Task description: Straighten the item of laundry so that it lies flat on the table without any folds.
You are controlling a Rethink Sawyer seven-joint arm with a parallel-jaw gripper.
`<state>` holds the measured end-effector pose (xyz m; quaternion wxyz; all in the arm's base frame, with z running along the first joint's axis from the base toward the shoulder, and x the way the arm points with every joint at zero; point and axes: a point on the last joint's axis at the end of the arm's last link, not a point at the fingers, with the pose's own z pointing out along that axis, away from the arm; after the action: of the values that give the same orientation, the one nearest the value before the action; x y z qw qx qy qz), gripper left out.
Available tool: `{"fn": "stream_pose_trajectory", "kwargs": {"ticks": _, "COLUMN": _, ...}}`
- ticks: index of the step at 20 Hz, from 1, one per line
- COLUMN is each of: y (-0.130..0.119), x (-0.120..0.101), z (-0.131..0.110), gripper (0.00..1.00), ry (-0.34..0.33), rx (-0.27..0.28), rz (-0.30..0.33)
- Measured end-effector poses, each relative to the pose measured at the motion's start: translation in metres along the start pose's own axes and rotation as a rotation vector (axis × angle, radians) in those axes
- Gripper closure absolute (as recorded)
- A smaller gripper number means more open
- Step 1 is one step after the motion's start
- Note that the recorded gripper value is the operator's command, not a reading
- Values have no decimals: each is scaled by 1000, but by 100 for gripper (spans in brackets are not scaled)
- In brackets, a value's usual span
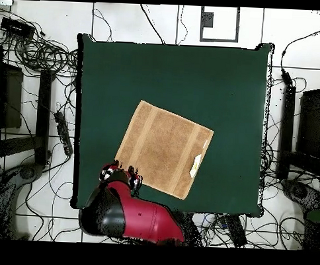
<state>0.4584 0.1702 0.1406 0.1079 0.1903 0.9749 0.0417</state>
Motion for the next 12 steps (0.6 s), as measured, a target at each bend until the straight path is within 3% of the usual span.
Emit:
{"fn": "stream_pose_trajectory", "kwargs": {"ticks": 3, "y": -6, "x": -22, "z": -19, "gripper": 0, "ry": -27, "rx": -12, "rz": 30}}
{"fn": "stream_pose_trajectory", "kwargs": {"ticks": 8, "y": -26, "x": -80, "z": -53, "gripper": 0, "ry": -115, "rx": -35, "rz": 102}}
{"fn": "stream_pose_trajectory", "kwargs": {"ticks": 12, "y": -23, "x": -115, "z": -77, "gripper": 0, "ry": -144, "rx": -49, "rz": 101}}
